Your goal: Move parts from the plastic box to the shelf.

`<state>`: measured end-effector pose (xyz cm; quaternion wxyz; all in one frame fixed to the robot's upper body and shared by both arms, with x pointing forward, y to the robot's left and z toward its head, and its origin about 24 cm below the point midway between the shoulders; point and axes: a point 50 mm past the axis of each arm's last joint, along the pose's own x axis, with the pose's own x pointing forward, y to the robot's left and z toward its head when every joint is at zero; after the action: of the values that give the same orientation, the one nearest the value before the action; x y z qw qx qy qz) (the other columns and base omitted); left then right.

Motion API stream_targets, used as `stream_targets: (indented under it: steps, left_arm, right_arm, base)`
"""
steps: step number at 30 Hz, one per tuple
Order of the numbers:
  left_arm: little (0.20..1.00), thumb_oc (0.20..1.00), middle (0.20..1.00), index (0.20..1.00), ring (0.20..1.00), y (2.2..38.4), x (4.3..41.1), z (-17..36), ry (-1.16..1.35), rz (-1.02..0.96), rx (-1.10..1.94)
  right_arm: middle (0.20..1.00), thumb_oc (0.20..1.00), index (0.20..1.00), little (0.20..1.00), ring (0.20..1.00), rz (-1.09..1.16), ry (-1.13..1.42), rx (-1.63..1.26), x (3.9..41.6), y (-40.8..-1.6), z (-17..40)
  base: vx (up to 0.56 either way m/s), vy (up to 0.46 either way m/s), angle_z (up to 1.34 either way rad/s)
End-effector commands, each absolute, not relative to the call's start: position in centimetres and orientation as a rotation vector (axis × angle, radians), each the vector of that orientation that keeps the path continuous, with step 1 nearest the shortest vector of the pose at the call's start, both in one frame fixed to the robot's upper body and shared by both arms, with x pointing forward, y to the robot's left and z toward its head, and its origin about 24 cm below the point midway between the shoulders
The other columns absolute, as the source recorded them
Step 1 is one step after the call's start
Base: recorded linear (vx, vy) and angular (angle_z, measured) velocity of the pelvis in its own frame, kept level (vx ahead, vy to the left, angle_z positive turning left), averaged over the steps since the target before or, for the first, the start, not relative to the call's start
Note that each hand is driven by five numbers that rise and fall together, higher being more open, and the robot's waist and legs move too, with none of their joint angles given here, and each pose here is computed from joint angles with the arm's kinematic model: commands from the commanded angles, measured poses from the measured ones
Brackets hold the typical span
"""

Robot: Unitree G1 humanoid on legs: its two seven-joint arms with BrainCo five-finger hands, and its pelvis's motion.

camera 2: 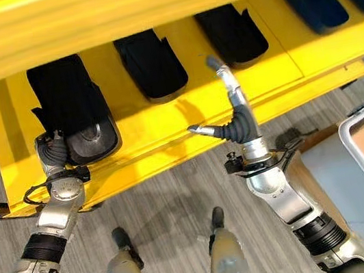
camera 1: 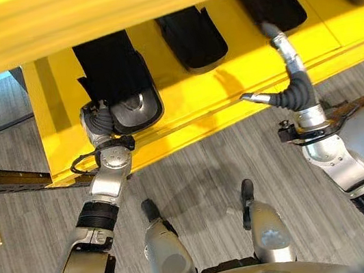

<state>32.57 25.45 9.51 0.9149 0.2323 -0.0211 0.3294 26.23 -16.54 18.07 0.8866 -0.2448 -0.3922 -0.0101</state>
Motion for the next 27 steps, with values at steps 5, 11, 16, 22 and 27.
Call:
stream_targets:
  steps: [5, 11, 16, 22, 27]
  left_arm:
    - [0.200, 0.200, 0.200, 0.200, 0.200, 29.6, 32.5, 13.2, -0.150, 0.883, 0.593]
    - [0.200, 0.200, 0.200, 0.200, 0.200, 31.4, 32.4, 14.1, -0.132, 0.951, 0.619]
    - [0.200, 0.200, 0.200, 0.200, 0.200, 33.3, 32.3, 15.2, -0.110, 1.025, 0.603]
    - [0.200, 0.200, 0.200, 0.200, 0.200, 35.1, 32.5, 17.2, -0.094, 1.101, 0.628]
    - [0.200, 0.200, 0.200, 0.200, 0.200, 36.0, 32.9, 19.3, -0.092, 1.125, 0.583]
  right_arm:
    - [1.000, 1.000, 1.000, 1.000, 1.000, -0.014, -0.950, -0.594, 24.7, -17.6, 20.9]
    - [1.000, 1.000, 1.000, 1.000, 1.000, -0.012, -0.969, -0.633, 25.0, -17.9, 22.0]
    - [1.000, 1.000, 1.000, 1.000, 1.000, -0.019, -0.980, -0.671, 25.3, -18.1, 23.1]
    - [1.000, 1.000, 1.000, 1.000, 1.000, -0.029, -0.994, -0.711, 25.5, -18.3, 24.0]
    - [1.000, 1.000, 1.000, 1.000, 1.000, -0.039, -1.006, -0.727, 25.6, -18.4, 24.9]
  base:
    - [-0.04, 0.113, -0.07]
    - [-0.05, 0.051, -0.04]
    - [-0.05, 0.084, -0.04]
    - [-0.03, 0.091, -0.01]
    - [-0.01, 0.084, -0.02]
